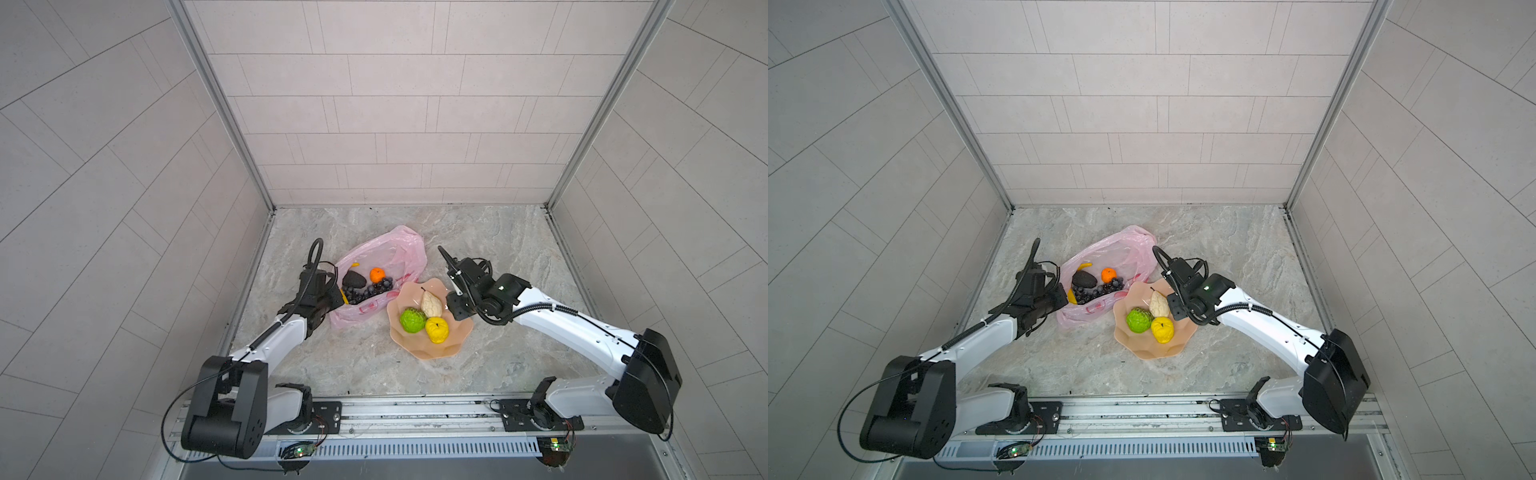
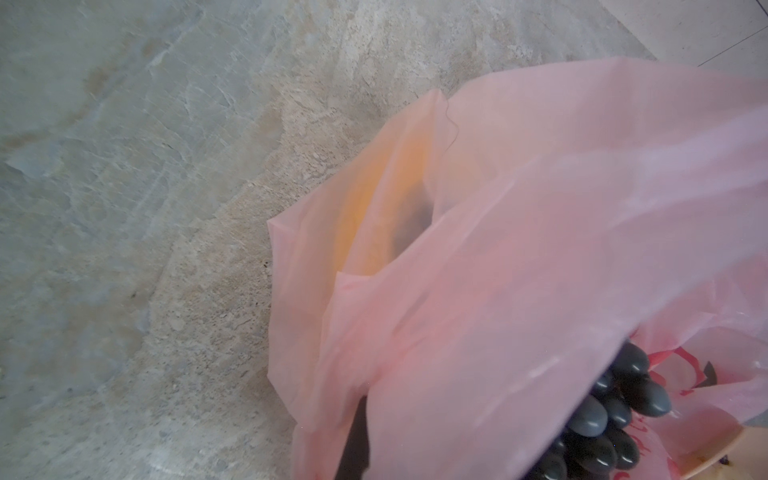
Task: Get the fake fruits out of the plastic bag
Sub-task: 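Lift the green avocado out and carry it over the peach bowl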
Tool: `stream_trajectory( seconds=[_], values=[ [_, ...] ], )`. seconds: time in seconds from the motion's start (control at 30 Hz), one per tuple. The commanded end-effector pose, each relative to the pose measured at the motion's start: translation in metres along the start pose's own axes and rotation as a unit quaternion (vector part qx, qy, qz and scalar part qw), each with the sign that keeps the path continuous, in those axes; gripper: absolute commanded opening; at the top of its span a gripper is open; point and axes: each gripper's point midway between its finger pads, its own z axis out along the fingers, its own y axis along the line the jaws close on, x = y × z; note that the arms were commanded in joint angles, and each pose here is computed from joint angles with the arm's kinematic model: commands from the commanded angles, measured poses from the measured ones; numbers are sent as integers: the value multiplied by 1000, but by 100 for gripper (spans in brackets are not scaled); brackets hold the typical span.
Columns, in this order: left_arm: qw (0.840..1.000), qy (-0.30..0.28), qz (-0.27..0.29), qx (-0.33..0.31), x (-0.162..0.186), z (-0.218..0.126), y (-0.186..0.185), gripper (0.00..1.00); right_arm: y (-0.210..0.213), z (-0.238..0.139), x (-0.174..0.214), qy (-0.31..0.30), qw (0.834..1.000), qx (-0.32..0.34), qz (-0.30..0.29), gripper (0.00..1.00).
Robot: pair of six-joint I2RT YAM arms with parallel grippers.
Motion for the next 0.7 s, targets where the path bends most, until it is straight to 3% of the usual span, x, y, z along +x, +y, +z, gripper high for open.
stream_trajectory(
  seconds=[0.0, 0.67],
  values=[
    [1000, -3, 5, 5, -4, -1, -5, 4, -5, 9, -2, 1, 1000, 15, 2, 53],
    [1000, -4, 7, 4, -5, -1, -5, 4, 1, 58, -5, 25, 999, 25, -13, 57]
  ],
)
